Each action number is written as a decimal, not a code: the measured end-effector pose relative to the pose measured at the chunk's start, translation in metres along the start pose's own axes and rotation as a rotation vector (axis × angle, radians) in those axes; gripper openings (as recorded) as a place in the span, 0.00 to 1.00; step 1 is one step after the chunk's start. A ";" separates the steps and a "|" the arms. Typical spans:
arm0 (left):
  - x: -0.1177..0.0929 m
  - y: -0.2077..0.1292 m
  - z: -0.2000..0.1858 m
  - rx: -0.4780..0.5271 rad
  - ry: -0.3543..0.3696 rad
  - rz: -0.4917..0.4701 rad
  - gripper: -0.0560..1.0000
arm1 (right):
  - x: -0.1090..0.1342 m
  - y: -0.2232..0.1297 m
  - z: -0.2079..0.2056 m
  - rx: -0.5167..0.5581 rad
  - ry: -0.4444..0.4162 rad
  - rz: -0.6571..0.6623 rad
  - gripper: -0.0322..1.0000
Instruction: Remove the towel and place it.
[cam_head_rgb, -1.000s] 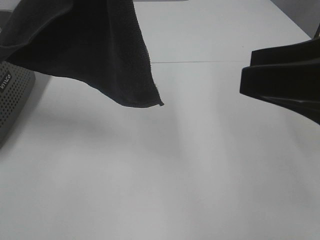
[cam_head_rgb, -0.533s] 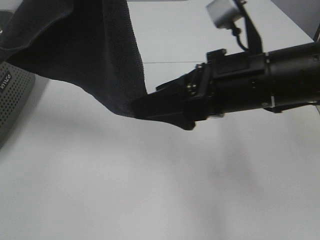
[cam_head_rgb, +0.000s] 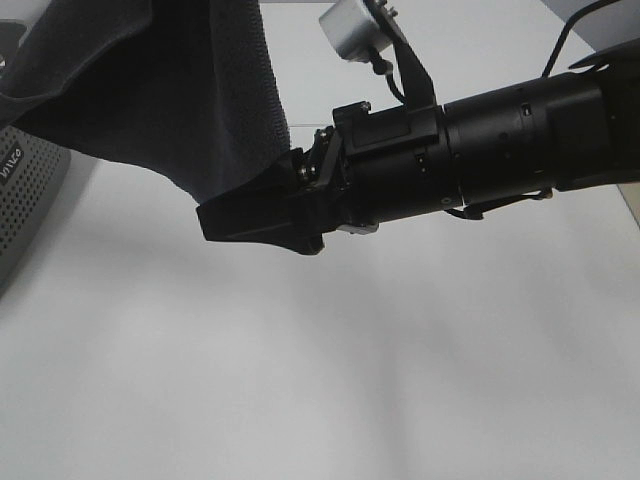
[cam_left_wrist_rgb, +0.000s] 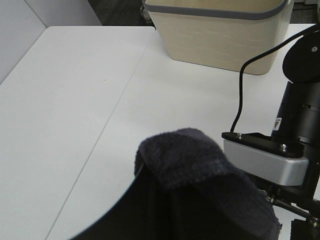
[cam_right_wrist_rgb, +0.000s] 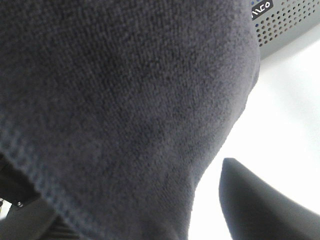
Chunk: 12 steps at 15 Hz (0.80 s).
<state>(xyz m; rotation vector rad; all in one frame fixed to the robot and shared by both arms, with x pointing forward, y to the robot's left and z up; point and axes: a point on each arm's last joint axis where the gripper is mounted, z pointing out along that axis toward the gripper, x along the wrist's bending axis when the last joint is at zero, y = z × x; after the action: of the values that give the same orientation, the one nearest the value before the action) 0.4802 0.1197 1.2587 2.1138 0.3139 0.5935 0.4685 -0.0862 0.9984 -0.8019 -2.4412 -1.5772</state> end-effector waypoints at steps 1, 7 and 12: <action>0.000 0.000 0.000 0.000 0.000 0.000 0.05 | 0.000 0.000 0.000 0.001 0.000 0.001 0.64; 0.000 0.000 0.000 0.005 0.005 0.004 0.05 | 0.002 0.002 -0.003 -0.003 0.002 -0.017 0.39; 0.000 -0.001 0.000 0.008 0.005 0.006 0.05 | 0.005 0.001 -0.003 0.003 0.030 -0.027 0.04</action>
<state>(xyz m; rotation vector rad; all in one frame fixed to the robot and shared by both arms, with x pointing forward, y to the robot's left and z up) 0.4806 0.1204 1.2583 2.1217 0.3134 0.6024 0.4644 -0.0863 1.0024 -0.7427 -2.4429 -1.5819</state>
